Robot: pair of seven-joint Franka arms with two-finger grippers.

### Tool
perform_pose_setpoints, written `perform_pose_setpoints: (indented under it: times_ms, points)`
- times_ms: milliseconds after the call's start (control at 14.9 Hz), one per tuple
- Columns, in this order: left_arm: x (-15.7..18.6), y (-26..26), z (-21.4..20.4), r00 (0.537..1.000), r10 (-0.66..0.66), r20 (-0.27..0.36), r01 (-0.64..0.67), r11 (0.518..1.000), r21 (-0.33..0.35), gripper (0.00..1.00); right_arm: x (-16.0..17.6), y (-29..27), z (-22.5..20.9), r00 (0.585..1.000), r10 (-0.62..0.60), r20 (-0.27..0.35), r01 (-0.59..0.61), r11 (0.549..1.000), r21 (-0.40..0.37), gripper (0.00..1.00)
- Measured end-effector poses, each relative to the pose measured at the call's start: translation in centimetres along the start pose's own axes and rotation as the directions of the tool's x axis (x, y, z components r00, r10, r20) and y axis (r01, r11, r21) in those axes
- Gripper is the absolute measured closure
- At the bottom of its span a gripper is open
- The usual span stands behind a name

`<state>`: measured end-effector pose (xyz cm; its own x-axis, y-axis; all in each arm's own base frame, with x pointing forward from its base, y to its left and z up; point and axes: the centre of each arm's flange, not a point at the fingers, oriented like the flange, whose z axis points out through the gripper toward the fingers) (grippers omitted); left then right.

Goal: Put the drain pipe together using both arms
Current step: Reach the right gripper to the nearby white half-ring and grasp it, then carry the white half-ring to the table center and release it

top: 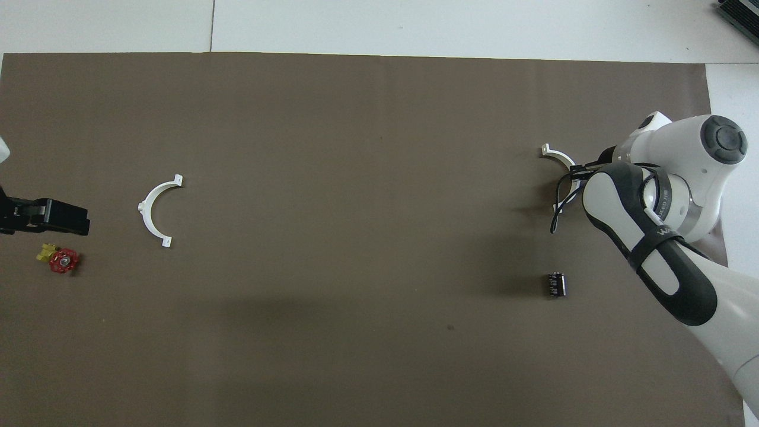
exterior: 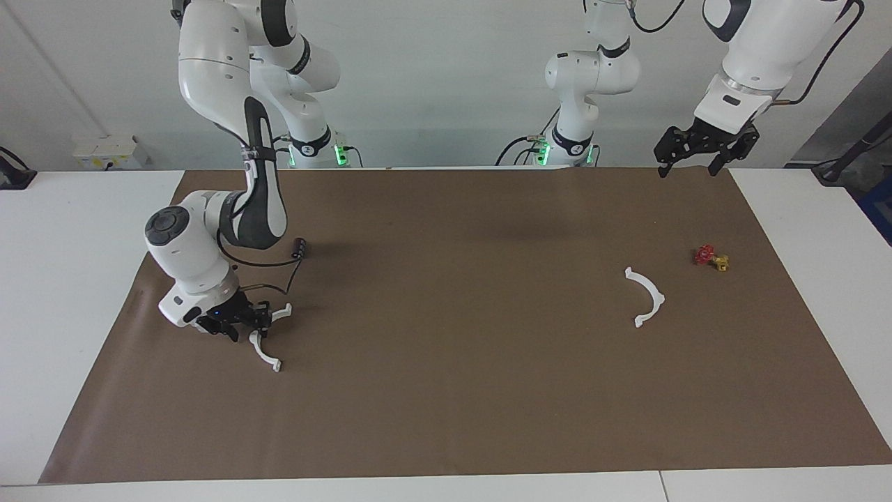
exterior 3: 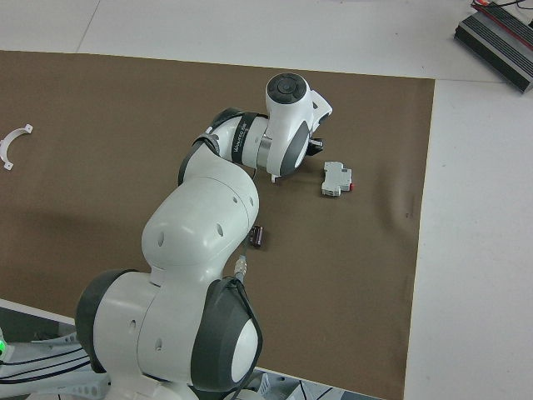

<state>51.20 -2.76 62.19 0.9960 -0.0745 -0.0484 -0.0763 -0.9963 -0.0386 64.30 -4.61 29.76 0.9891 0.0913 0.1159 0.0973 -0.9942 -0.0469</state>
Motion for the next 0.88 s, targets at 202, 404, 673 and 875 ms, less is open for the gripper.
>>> perform_pose_setpoints:
  times_ms: [202, 404, 673, 875]
  points:
    - [0.0, 0.0, 0.0, 1.000, 0.000, 0.000, 0.000, 1.000, 0.000, 0.00, 1.6, -2.0, -2.3, 1.000, 0.007, 0.000, -0.007, 1.000, 0.014, 0.80]
    - [0.0, 0.0, 0.0, 1.000, 0.000, 0.000, 0.000, 1.000, 0.000, 0.00, 2.8, -7.6, -5.3, 0.997, 0.076, 0.020, -0.076, 0.997, -0.005, 0.80]
    - [0.0, 0.0, 0.0, 1.000, 0.001, 0.000, -0.001, 1.000, 0.000, 0.00, 2.4, -18.4, -5.9, 0.989, 0.145, 0.029, -0.144, 0.989, -0.044, 0.80]
    - [0.0, 0.0, 0.0, 1.000, 0.001, 0.000, -0.001, 1.000, 0.000, 0.00, 0.9, -26.5, -5.4, 0.988, 0.151, 0.043, -0.149, 0.988, -0.039, 0.80]
